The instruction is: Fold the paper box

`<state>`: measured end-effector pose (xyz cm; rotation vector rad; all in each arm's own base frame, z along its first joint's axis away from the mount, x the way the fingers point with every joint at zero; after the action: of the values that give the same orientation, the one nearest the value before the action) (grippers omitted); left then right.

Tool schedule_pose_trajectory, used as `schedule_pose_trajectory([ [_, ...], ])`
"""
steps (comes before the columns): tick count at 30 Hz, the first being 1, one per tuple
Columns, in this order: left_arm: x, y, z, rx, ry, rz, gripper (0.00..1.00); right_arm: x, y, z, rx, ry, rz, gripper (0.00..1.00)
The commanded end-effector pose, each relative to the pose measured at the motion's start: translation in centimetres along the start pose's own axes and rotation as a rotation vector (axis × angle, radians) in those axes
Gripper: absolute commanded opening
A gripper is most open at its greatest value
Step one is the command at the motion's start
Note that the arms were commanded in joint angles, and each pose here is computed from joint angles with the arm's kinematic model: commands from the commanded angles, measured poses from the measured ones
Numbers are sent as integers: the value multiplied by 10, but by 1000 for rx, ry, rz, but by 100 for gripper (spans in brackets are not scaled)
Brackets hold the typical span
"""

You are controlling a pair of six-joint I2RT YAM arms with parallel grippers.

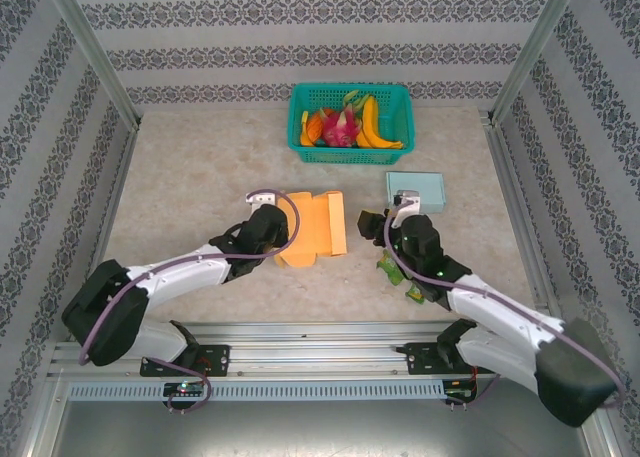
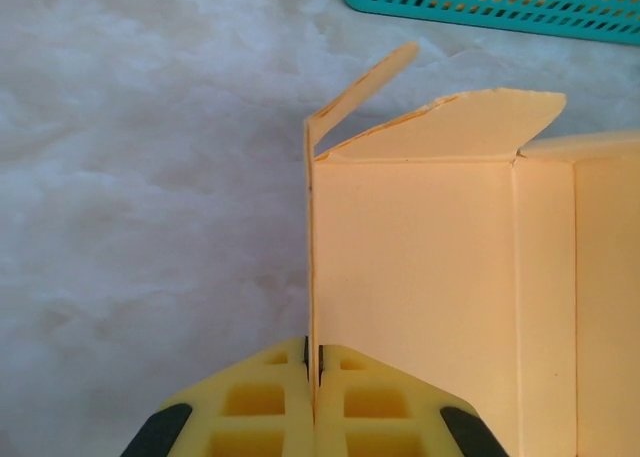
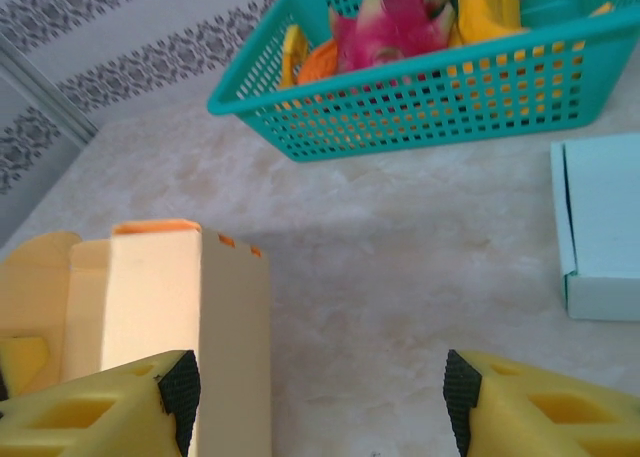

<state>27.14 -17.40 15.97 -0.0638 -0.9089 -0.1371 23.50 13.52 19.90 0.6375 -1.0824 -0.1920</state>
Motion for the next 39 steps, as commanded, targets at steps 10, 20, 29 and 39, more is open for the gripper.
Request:
schedule_pose_trajectory([
  [10,65,-31,77,228,-72,-756,0,38,8,95,59,-135,-24,67],
  [20,59,-63,63,250,30,-1240,0,48,-4,111,-49,-238,248,72],
  [29,57,-79,74,-19,56,-1368,0,5,-8,81,132,-157,421,72],
  [39,67,-79,82,-176,-17,-1437,0,-7,22,28,370,-87,733,70],
])
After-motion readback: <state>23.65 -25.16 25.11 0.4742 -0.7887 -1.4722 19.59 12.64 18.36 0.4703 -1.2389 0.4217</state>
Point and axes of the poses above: each hand's point on the last joint's axis, 136 mm out from that joint toward the fingers, its own z axis back along the fingers, its own y axis along the line the jaws close on, x = y × z, the point moved 7 cm from there along z, back along the fingers, and after that the axes turned 10 degrees about -z, right-handed, at the moved point
